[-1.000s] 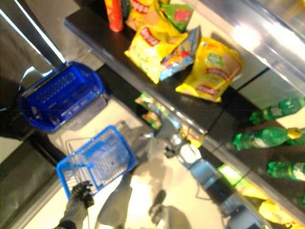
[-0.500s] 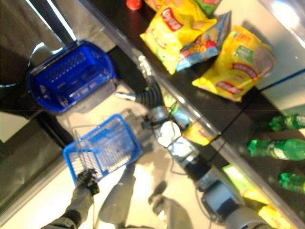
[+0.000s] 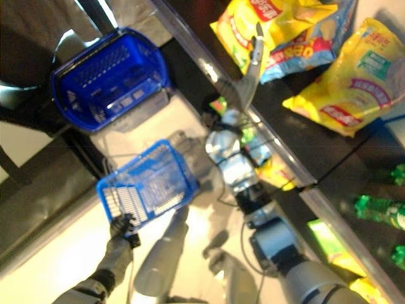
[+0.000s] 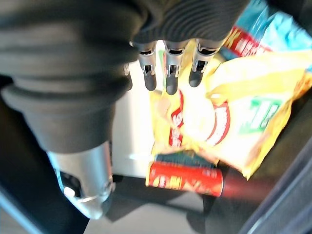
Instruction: Pick up the snacks into the basket
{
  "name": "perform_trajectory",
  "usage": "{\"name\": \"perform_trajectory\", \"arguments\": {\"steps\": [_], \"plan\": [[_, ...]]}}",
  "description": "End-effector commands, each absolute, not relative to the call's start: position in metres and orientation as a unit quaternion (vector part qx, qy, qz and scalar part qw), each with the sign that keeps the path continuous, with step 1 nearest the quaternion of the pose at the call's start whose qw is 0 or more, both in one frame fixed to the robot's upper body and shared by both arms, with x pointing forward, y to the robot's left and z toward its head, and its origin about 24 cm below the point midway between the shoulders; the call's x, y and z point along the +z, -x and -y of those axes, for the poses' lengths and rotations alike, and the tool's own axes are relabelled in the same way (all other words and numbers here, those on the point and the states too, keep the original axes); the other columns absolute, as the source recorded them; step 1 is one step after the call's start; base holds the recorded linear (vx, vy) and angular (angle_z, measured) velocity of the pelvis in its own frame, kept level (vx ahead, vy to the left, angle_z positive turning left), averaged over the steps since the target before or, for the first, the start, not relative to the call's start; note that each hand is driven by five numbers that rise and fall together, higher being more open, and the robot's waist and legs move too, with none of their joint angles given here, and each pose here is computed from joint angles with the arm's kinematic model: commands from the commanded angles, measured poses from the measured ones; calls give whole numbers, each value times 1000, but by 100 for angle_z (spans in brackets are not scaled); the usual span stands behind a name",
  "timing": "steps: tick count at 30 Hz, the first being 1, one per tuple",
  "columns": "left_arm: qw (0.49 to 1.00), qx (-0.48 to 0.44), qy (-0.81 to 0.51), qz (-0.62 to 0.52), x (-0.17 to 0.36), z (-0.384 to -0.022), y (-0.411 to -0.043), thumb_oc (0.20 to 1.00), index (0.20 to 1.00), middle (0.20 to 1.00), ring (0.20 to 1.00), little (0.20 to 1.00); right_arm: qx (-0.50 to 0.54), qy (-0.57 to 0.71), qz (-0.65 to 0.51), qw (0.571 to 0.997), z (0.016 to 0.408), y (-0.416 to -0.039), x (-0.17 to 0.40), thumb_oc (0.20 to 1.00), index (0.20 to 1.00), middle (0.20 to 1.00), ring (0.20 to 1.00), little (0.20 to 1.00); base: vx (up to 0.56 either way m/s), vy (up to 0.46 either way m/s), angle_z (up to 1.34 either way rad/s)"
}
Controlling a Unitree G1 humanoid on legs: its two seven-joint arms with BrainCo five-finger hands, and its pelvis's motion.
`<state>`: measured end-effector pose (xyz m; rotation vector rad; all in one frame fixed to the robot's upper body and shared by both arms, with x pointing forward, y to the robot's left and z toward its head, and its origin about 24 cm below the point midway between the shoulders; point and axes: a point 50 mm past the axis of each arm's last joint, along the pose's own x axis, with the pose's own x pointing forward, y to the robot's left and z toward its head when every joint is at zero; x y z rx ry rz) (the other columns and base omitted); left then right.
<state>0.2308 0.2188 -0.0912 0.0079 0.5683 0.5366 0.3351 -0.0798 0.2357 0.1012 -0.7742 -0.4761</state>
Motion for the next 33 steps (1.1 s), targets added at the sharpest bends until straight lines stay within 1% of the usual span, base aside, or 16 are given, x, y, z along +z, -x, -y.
{"name": "perform_trajectory", "arguments": {"steps": [1, 8, 9, 13, 19, 21, 23, 33], "plan": [[922, 268, -17, -280, -95, -213, -225, 200, 200, 200, 200, 200, -270, -67, 429, 859, 88, -323, 256, 1000, 1000, 1000, 1000, 1000, 0, 0, 0], [921, 267, -15, -284, -96, -208, -226, 200, 200, 200, 200, 200, -297, -70, 405, 862, 91, -328, 251, 1000, 1000, 1000, 1000, 1000, -4, 16, 0], [920, 268, -14, -287, -97, -207, -225, 200, 200, 200, 200, 200, -300, -85, 386, 868, 91, -332, 248, 1000, 1000, 1000, 1000, 1000, 0, 0, 0], [920, 266, -12, -288, -97, -207, -226, 200, 200, 200, 200, 200, -312, -107, 366, 870, 95, -339, 248, 1000, 1000, 1000, 1000, 1000, 0, 0, 0], [920, 268, -15, -287, -96, -212, -226, 200, 200, 200, 200, 200, -342, -121, 345, 866, 110, -358, 265, 1000, 1000, 1000, 1000, 1000, 7, 4, 1], [920, 268, -15, -287, -96, -212, -226, 200, 200, 200, 200, 200, -342, -121, 346, 866, 110, -358, 265, 1000, 1000, 1000, 1000, 1000, 7, 4, 2], [920, 265, -16, -289, -96, -214, -227, 200, 200, 200, 200, 200, -351, -119, 343, 863, 114, -366, 279, 1000, 1000, 1000, 1000, 1000, 41, 12, 2], [928, 249, -14, -278, -92, -213, -232, 200, 200, 200, 200, 200, -375, -109, 349, 852, 125, -375, 308, 1000, 1000, 1000, 1000, 1000, 21, 1, 2]]}}
